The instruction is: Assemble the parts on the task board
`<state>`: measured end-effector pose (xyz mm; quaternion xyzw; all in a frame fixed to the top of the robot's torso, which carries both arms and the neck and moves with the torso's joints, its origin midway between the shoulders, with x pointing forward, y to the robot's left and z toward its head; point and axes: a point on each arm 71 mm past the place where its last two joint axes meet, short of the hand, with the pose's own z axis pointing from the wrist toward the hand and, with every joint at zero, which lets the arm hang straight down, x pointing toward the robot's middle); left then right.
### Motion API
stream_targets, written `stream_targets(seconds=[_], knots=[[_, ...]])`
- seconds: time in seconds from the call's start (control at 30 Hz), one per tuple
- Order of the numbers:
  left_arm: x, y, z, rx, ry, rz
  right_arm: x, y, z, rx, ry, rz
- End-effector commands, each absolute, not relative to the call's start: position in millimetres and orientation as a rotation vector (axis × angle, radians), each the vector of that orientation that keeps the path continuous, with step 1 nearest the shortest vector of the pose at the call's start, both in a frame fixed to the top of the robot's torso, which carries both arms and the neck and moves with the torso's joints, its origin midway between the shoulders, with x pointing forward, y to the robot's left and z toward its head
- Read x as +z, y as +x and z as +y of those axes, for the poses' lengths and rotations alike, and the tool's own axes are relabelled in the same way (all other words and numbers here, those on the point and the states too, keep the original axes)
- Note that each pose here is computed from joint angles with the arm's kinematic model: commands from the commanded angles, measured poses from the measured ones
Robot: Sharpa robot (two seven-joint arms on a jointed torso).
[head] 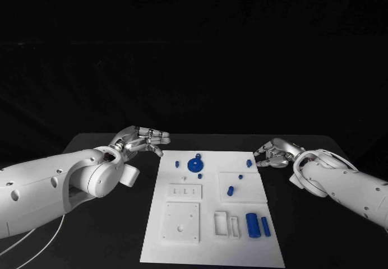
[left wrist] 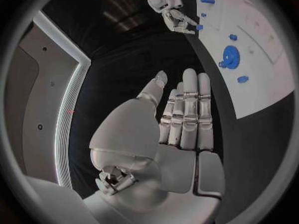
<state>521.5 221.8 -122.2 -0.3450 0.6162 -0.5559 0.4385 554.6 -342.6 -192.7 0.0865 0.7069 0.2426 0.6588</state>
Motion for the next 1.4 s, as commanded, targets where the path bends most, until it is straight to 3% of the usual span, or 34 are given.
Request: stream_targets(seconds=[0.03, 1.4], knots=[[-121.1, 521.0, 220.4, -1.399, -0.838, 1.537, -199.3, 553.2, -338.6, 0.58, 0.181, 1.654], [-121.8, 521.6, 225.1, -1.376, -0.839, 1.541, -215.0, 554.6, -316.4, 0.643, 0.21, 1.672]])
